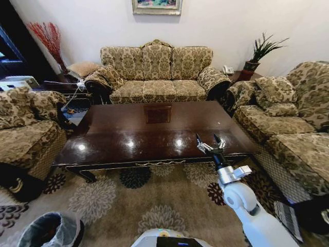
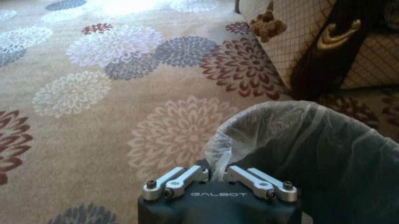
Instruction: Move to the front of the table and place the trash on the table into the trash bin.
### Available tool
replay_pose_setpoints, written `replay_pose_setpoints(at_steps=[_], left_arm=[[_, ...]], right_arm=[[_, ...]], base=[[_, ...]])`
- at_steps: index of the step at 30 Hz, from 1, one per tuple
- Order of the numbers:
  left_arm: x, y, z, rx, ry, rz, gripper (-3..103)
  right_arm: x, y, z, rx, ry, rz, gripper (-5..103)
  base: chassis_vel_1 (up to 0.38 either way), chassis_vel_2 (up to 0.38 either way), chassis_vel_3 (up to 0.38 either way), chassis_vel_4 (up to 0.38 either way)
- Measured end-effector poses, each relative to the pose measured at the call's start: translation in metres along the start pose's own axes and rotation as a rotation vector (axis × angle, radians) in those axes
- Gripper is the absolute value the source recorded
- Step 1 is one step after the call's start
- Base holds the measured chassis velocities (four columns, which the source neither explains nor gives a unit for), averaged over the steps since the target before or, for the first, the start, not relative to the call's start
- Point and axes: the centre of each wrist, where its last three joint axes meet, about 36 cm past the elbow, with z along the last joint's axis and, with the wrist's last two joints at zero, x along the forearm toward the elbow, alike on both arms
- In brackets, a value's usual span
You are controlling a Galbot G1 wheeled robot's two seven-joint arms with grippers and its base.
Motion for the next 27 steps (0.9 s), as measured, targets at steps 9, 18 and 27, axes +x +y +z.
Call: replay_pose_setpoints(at_steps=[9, 18, 27], left_arm=[[0.0, 0.0, 0.0, 0.0, 0.0, 0.002, 4], [0.006, 0.038, 0.074, -0.174, -0.006, 0.198, 4], [0.013, 0.056, 0.11, -0.222, 0.056, 0.292, 4]], right_arm=[[0.0, 0.0, 0.0, 0.0, 0.0, 0.0, 100], [0.0, 0.0, 0.0, 0.0, 0.0, 0.0, 100], [0.0, 0.0, 0.0, 0.0, 0.0, 0.0, 100]], base=[[0.0, 0.0, 0.0, 0.0], [0.0, 0.0, 0.0, 0.0], [0.0, 0.0, 0.0, 0.0]])
